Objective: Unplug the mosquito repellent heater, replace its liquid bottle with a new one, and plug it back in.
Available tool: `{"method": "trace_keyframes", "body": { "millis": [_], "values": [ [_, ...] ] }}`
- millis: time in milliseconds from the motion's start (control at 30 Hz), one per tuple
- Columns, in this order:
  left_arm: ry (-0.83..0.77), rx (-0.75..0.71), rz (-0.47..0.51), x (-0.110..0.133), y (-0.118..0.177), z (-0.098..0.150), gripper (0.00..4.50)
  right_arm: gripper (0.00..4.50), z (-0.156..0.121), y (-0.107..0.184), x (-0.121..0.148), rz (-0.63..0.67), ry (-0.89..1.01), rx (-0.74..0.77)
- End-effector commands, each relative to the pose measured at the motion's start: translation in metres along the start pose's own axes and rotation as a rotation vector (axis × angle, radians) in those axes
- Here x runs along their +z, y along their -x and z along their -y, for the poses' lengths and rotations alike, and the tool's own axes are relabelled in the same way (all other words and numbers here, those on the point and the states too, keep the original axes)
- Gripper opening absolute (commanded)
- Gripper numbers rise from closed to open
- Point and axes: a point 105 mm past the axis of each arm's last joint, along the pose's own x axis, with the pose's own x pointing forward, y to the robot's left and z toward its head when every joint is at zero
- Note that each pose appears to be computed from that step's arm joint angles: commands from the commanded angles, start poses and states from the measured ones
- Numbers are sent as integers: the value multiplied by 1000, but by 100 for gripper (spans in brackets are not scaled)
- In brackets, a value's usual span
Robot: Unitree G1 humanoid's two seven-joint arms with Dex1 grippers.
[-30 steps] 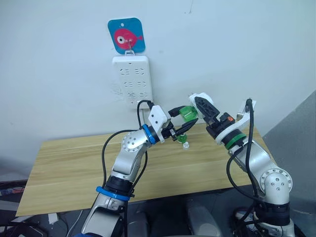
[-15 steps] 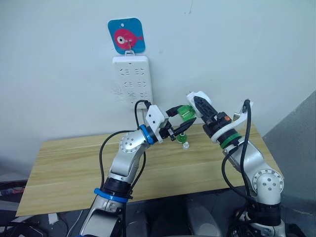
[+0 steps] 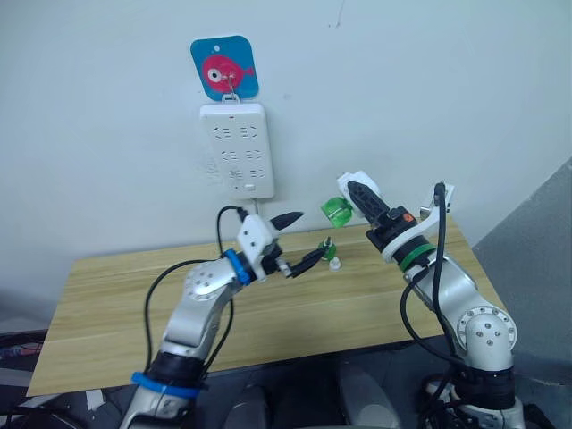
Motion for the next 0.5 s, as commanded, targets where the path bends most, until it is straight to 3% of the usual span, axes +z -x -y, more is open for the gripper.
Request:
{"method": "trace_keyframes", "body": {
  "millis": [33,167,300,467,500],
  "values": [
    [-20,94,19,22,29,-18,450,303,-27,6,14,20,272,103],
    [-89,271,-15,33,59,-54,450,303,-39,11,14,-6,434,158],
    [-83,426,12,48,76,-86,450,303,-51,15,10,-34,506,221],
    [-71,454,27,58,74,-109,331,303,-61,13,8,-42,545,264],
    [-81,446,24,59,70,-111,327,303,-63,12,7,-42,550,267]
  ]
}}
